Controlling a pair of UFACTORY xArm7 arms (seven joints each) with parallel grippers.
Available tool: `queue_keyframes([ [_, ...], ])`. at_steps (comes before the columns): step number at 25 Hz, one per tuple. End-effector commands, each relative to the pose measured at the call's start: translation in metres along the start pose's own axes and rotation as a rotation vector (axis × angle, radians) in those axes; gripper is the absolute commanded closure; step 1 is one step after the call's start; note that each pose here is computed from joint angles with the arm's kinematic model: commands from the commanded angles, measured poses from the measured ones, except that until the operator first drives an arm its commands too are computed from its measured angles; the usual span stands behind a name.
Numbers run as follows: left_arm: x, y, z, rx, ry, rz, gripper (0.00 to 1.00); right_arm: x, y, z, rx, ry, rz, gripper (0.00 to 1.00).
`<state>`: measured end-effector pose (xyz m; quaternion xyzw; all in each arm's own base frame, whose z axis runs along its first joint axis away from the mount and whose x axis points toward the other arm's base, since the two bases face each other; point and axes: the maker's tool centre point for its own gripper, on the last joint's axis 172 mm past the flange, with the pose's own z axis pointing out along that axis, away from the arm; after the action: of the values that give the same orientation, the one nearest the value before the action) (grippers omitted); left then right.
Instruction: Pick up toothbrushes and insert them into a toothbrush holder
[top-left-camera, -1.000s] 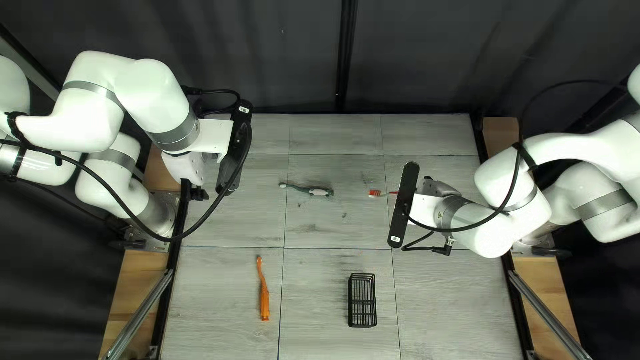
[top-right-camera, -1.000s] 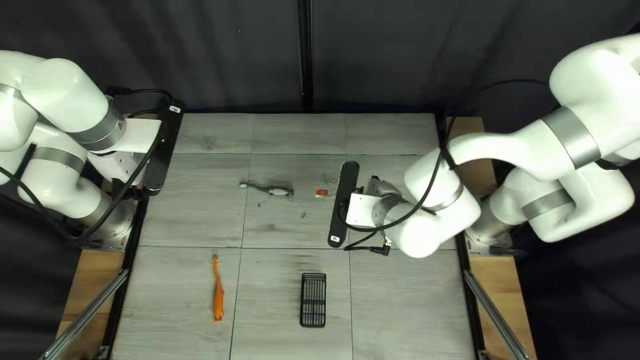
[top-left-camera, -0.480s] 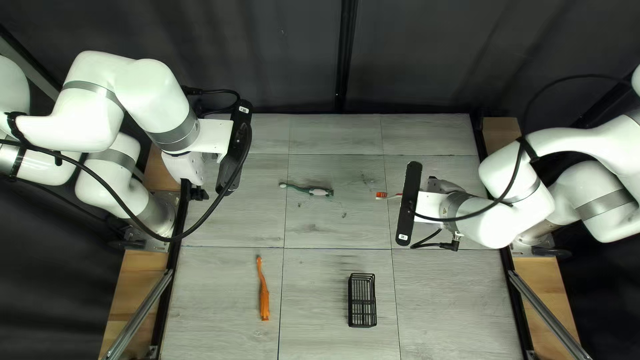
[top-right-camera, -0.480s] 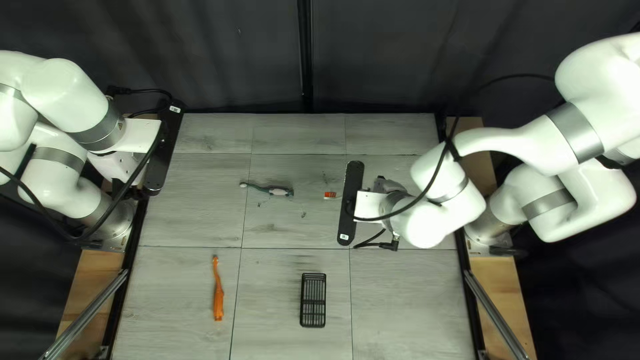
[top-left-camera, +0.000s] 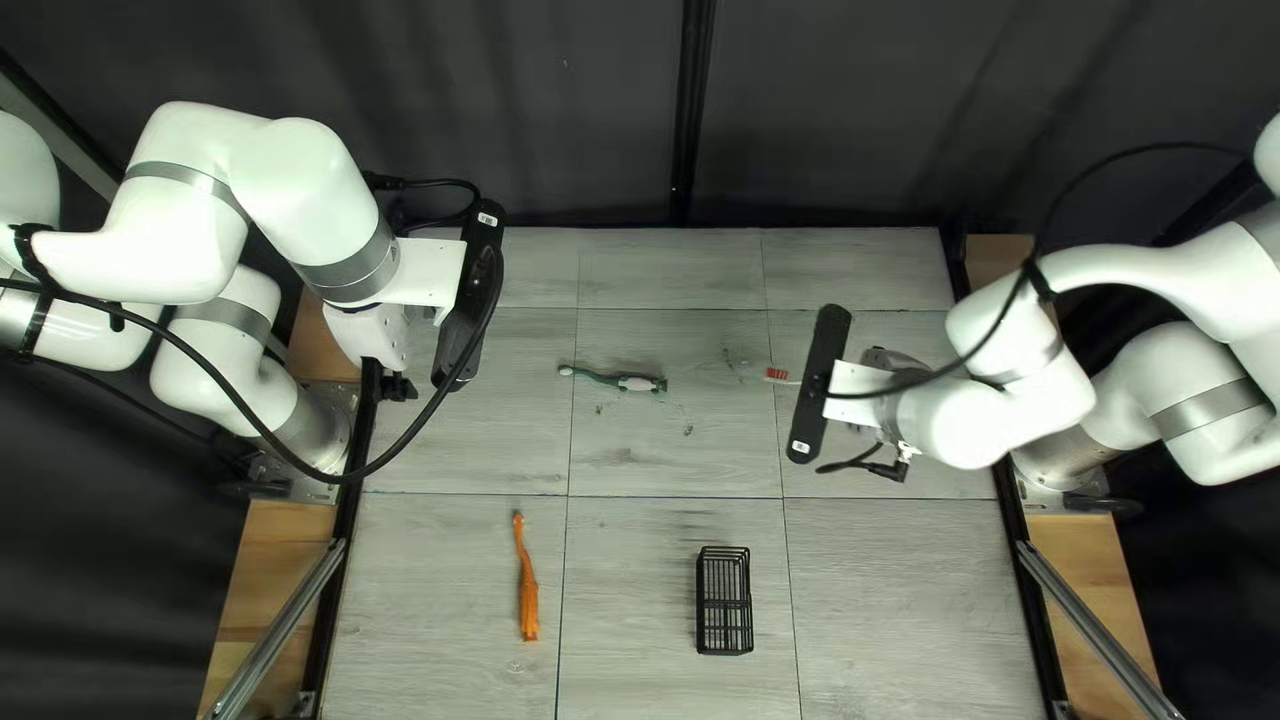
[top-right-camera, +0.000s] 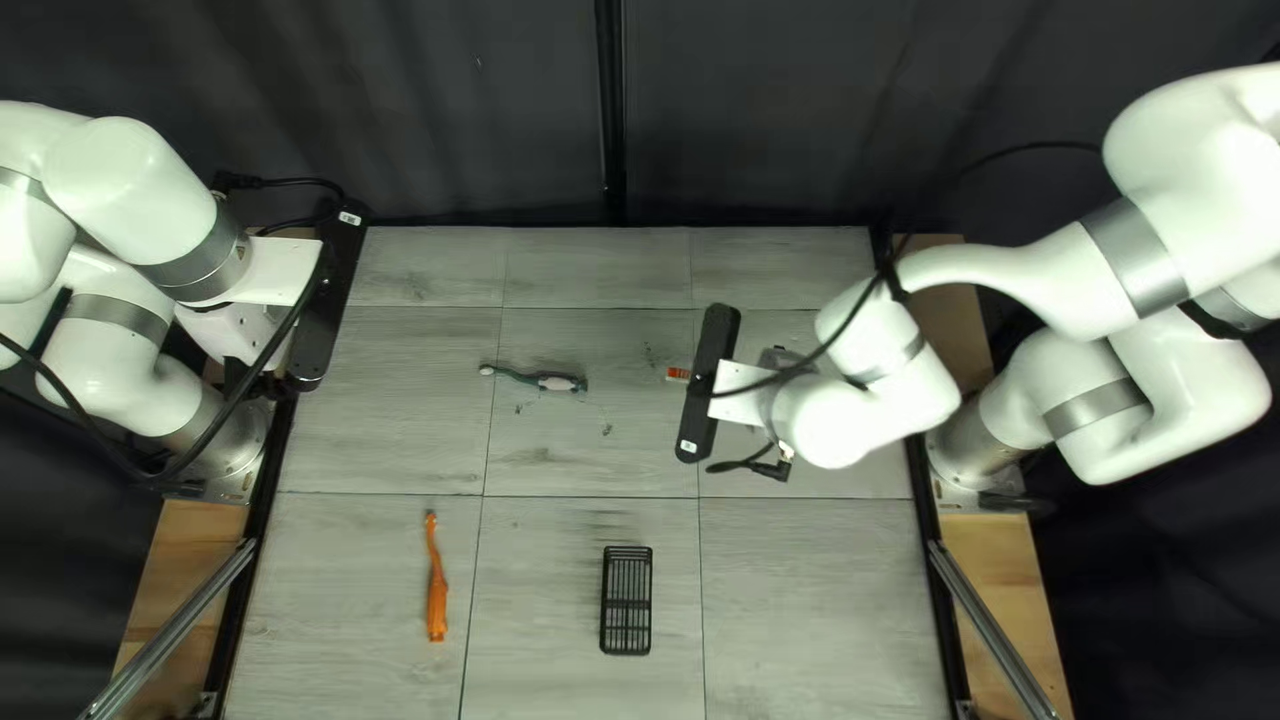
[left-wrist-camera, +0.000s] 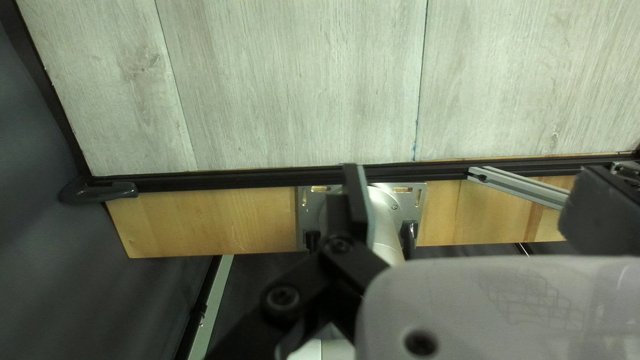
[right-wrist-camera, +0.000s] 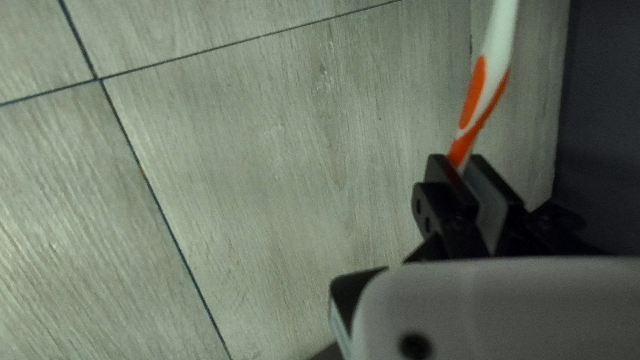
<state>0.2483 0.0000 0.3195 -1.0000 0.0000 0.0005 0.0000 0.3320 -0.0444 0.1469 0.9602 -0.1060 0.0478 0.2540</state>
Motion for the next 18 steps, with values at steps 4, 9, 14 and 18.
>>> queue_keyframes([
  [4, 0.000, 0.000, 0.000, 0.000, 0.000, 0.000, 0.00, 0.000, 0.000, 0.000, 0.001, -0.002, 0.001, 1.00],
  [9, 0.033, 0.003, -0.004, 0.015, 0.060, -0.009, 0.00, 0.000, 0.000, 0.000, 0.001, -0.002, 0.001, 1.00],
  [14, 0.078, 0.016, 0.019, 0.122, 0.210, 0.192, 0.00, 0.000, 0.000, 0.000, 0.001, -0.002, 0.001, 1.00],
  [18, 0.080, 0.024, 0.040, 0.230, 0.251, 0.551, 0.00, 0.000, 0.000, 0.000, 0.001, -0.002, 0.001, 1.00],
])
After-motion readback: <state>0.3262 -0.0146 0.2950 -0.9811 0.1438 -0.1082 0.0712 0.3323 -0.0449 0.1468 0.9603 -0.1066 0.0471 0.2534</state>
